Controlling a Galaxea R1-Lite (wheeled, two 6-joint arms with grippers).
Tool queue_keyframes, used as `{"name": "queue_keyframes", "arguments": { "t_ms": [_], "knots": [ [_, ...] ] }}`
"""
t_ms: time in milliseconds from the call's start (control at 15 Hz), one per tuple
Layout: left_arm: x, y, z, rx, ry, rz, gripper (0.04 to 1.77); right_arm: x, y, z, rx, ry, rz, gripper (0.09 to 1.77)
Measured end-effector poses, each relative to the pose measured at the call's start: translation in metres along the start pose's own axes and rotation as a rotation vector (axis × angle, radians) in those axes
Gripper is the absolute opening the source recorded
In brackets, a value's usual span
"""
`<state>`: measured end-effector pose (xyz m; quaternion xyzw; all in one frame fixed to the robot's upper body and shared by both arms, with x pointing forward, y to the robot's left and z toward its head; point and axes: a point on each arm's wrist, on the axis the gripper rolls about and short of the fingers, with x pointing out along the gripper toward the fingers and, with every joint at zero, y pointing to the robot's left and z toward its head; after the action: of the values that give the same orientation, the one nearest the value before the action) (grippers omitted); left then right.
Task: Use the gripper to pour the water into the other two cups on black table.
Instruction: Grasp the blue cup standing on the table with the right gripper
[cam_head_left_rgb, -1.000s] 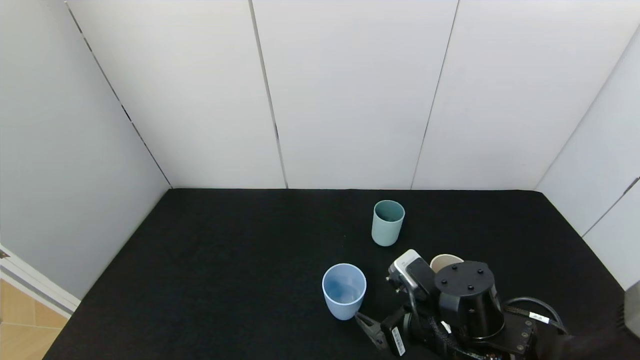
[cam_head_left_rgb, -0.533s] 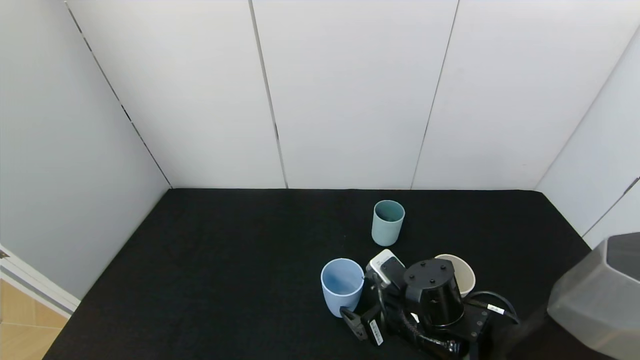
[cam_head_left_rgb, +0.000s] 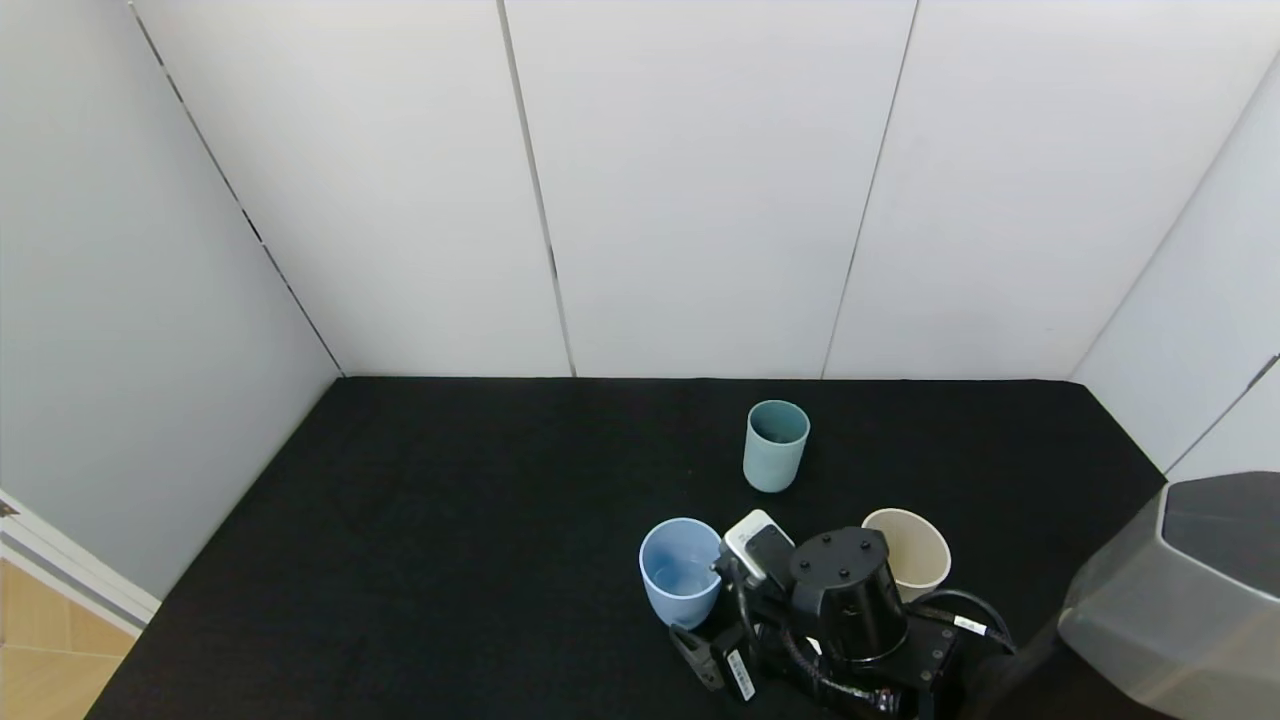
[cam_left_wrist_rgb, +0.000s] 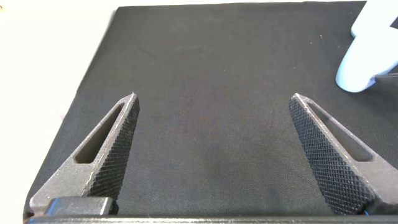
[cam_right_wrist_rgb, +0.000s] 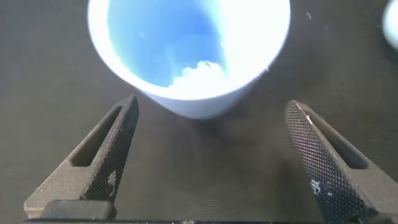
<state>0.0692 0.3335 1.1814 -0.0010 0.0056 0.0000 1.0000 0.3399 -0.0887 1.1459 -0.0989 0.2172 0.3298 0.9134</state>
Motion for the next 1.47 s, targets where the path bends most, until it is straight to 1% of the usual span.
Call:
{"name": "queue_keyframes", "arguments": {
  "t_ms": [133,267,400,667,1000,1467],
  "knots": [
    [0.000,0.000,0.000,0.000,0.000,0.000,1.72,0.001,0.009,0.003,-0.005,-0.044,0.022,1.71],
    [0.000,0.000,0.000,0.000,0.000,0.000,1.72,0.003,0.017,0.003,-0.019,-0.052,0.041,1.71],
    [0.000,0.000,0.000,0.001,0.000,0.000,1.72,0.008,0.019,0.004,-0.021,-0.058,0.044,1.71],
    [0.000,0.000,0.000,0.000,0.000,0.000,1.72,0.019,0.015,0.007,-0.020,-0.070,0.032,1.71],
    [0.000,0.000,0.000,0.001,0.000,0.000,1.72,0.032,0.002,0.012,-0.003,-0.092,-0.004,1.71],
    [0.000,0.000,0.000,0.000,0.000,0.000,1.72,0.038,0.002,0.012,-0.021,-0.099,-0.005,1.71]
  ]
}}
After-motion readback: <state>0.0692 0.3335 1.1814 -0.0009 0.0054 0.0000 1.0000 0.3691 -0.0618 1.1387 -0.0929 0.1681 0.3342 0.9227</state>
